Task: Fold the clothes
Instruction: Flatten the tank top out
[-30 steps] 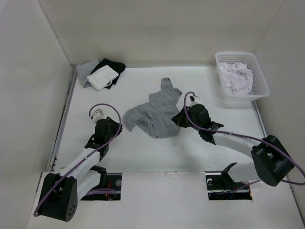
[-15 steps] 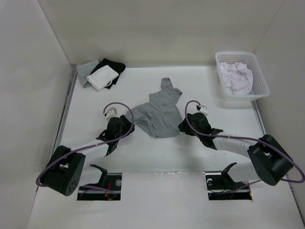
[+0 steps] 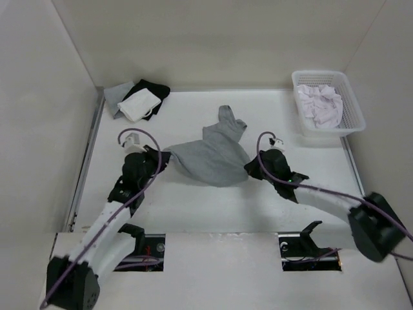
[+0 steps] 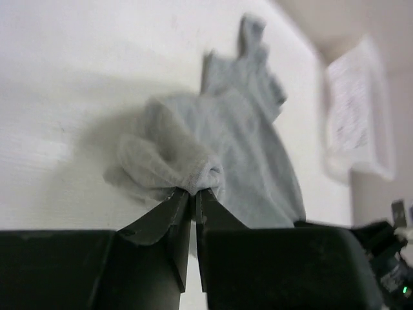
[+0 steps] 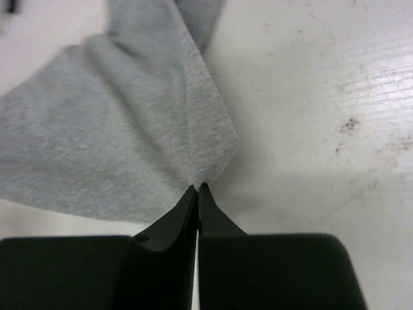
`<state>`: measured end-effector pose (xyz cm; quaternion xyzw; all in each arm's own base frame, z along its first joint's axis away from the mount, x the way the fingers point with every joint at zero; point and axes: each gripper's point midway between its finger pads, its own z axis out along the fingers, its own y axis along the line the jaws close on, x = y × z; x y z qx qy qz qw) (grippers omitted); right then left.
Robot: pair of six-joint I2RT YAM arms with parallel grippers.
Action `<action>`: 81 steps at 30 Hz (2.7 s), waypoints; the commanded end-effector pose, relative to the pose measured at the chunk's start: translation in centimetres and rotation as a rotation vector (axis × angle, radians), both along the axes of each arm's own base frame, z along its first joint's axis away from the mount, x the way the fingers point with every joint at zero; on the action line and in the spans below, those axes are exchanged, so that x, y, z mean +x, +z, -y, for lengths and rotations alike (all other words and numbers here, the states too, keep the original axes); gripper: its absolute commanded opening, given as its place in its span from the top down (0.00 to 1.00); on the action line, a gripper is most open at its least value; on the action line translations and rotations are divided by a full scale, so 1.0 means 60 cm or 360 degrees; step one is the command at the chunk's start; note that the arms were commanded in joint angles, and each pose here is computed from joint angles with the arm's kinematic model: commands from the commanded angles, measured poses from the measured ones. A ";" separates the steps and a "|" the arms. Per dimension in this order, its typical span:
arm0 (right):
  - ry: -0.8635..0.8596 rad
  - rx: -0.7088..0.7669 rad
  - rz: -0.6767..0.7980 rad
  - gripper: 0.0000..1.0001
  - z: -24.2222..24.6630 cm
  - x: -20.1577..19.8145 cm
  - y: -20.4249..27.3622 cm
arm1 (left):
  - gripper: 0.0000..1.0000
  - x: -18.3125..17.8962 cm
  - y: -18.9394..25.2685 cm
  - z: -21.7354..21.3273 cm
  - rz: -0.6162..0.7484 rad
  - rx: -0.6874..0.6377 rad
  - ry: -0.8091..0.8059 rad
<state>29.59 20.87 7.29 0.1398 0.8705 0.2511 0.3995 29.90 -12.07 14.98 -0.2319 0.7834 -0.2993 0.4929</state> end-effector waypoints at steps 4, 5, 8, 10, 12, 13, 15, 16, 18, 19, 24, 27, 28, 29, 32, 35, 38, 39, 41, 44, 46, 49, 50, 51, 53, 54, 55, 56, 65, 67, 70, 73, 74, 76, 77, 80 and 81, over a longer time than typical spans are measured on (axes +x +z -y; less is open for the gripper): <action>0.0113 -0.0082 -0.0007 0.74 0.063 -0.122 0.086 | 0.67 -0.044 0.007 -0.125 -0.0181 0.0094 0.0282; 0.0074 -0.0066 0.0036 0.61 0.071 -0.113 0.095 | 0.59 -0.039 0.006 -0.133 -0.0181 0.0084 0.0322; -0.0014 -0.0057 0.0091 0.41 0.089 -0.071 0.093 | 0.55 -0.015 0.023 -0.123 -0.0104 0.0026 0.0318; -0.0009 -0.0054 0.0068 0.42 0.077 -0.047 0.074 | 0.56 -0.007 0.014 -0.109 -0.0126 0.0024 0.0274; -0.0023 -0.0076 0.0029 0.43 0.069 -0.030 0.043 | 0.58 -0.012 -0.012 -0.098 -0.0188 0.0105 0.0230; -0.0030 -0.0093 0.0005 0.44 0.067 -0.025 0.026 | 0.58 -0.018 -0.026 -0.104 -0.0212 0.0163 0.0240; -0.0026 -0.0124 -0.0047 0.44 0.063 -0.019 0.000 | 0.58 -0.030 -0.049 -0.125 -0.0263 0.0273 0.0313; -0.0014 -0.0131 -0.0060 0.45 0.060 -0.020 -0.005 | 0.58 -0.034 -0.058 -0.134 -0.0284 0.0316 0.0349; 0.0020 -0.0146 -0.0081 0.47 0.048 -0.026 -0.015 | 0.58 -0.048 -0.087 -0.153 -0.0365 0.0425 0.0425; 0.0027 -0.0160 -0.0089 0.48 0.046 -0.030 -0.020 | 0.58 -0.056 -0.106 -0.157 -0.0422 0.0476 0.0436; -0.0013 -0.0249 -0.0154 0.47 0.061 -0.035 -0.050 | 0.52 -0.076 -0.160 -0.144 -0.0596 0.0594 0.0381; 0.0029 -0.0242 -0.0173 0.45 0.044 -0.030 -0.057 | 0.45 -0.071 -0.174 -0.132 -0.0644 0.0644 0.0331; 0.0045 -0.0239 -0.0181 0.45 0.038 -0.027 -0.060 | 0.43 -0.066 -0.181 -0.127 -0.0657 0.0656 0.0318; 0.0052 -0.0232 -0.0182 0.46 0.033 -0.022 -0.061 | 0.43 -0.058 -0.187 -0.120 -0.0665 0.0662 0.0292; 0.0091 -0.0202 -0.0197 0.73 0.013 -0.010 -0.069 | 0.72 -0.021 -0.163 -0.049 -0.0514 0.0531 0.0097; 0.0141 -0.0135 -0.0226 0.82 0.001 -0.008 -0.076 | 0.91 0.014 -0.105 0.033 -0.0341 0.0387 -0.0057; 0.0128 -0.0057 -0.0203 0.60 0.001 -0.006 -0.071 | 0.96 0.032 -0.025 0.139 -0.0256 0.0255 -0.0234; 0.0126 -0.0056 -0.0198 0.56 0.001 -0.005 -0.070 | 0.96 0.026 -0.012 0.155 -0.0281 0.0242 -0.0266; 0.0122 -0.0056 -0.0192 0.57 0.001 -0.004 -0.072 | 0.96 0.010 -0.003 0.165 -0.0332 0.0271 -0.0292; 0.0153 -0.0063 -0.0223 0.78 -0.009 -0.001 -0.087 | 0.96 -0.040 0.008 0.127 -0.0463 0.0313 -0.0207; 0.0176 -0.0066 -0.0253 0.89 -0.015 -0.001 -0.098 | 0.96 -0.068 0.026 0.097 -0.0504 0.0330 -0.0132; 0.0169 -0.0046 -0.0230 0.98 -0.015 0.000 -0.093 | 0.91 -0.114 0.050 0.053 -0.0576 0.0366 -0.0005; 0.0161 -0.0039 -0.0223 0.99 -0.014 0.000 -0.092 | 0.87 -0.119 0.054 0.047 -0.0585 0.0388 0.0006; 0.0160 -0.0031 -0.0213 0.99 -0.014 0.000 -0.089 | 0.79 -0.120 0.058 0.029 -0.0604 0.0451 0.0053; 0.0157 -0.0023 -0.0200 0.99 -0.014 0.001 -0.086 | 0.66 -0.104 0.050 0.005 -0.0615 0.0526 0.0136; 0.0156 -0.0019 -0.0197 1.00 -0.014 0.000 -0.085 | 0.61 -0.092 0.044 -0.002 -0.0620 0.0551 0.0161; 0.0152 -0.0020 -0.0193 1.00 -0.013 0.000 -0.085 | 0.56 -0.076 0.034 -0.008 -0.0628 0.0581 0.0171; 0.0148 -0.0019 -0.0185 1.00 -0.012 0.000 -0.082 | 0.55 -0.060 0.024 -0.010 -0.0631 0.0590 0.0167; 0.0051 -0.0032 -0.0094 1.00 0.008 0.011 -0.056 | 0.50 0.002 -0.060 -0.053 -0.0670 0.0830 0.0149; 0.0000 -0.0035 -0.0055 1.00 0.022 0.015 -0.045 | 0.50 -0.015 -0.091 -0.055 -0.0735 0.0871 0.0115; -0.0073 -0.0029 -0.0027 1.00 0.046 0.023 -0.037 | 0.50 -0.037 -0.132 -0.033 -0.0788 0.0874 0.0021; -0.0068 -0.0001 -0.0047 1.00 0.048 0.022 -0.038 | 0.57 -0.035 -0.184 -0.003 -0.0843 0.0796 -0.0074; -0.0064 0.0002 -0.0046 1.00 0.047 0.020 -0.037 | 0.58 -0.026 -0.198 0.008 -0.0850 0.0771 -0.0100; -0.0074 -0.0002 -0.0038 1.00 0.050 0.020 -0.033 | 0.65 -0.005 -0.210 0.023 -0.0835 0.0758 -0.0119; -0.0073 -0.0004 -0.0032 1.00 0.050 0.020 -0.031 | 0.71 0.012 -0.214 0.036 -0.0813 0.0749 -0.0134; -0.0096 -0.0008 -0.0026 1.00 0.057 0.016 -0.026 | 0.85 0.068 -0.204 0.069 -0.0714 0.0711 -0.0123; -0.0116 -0.0008 -0.0017 1.00 0.063 0.019 -0.024 | 0.88 0.099 -0.194 0.083 -0.0642 0.0684 -0.0103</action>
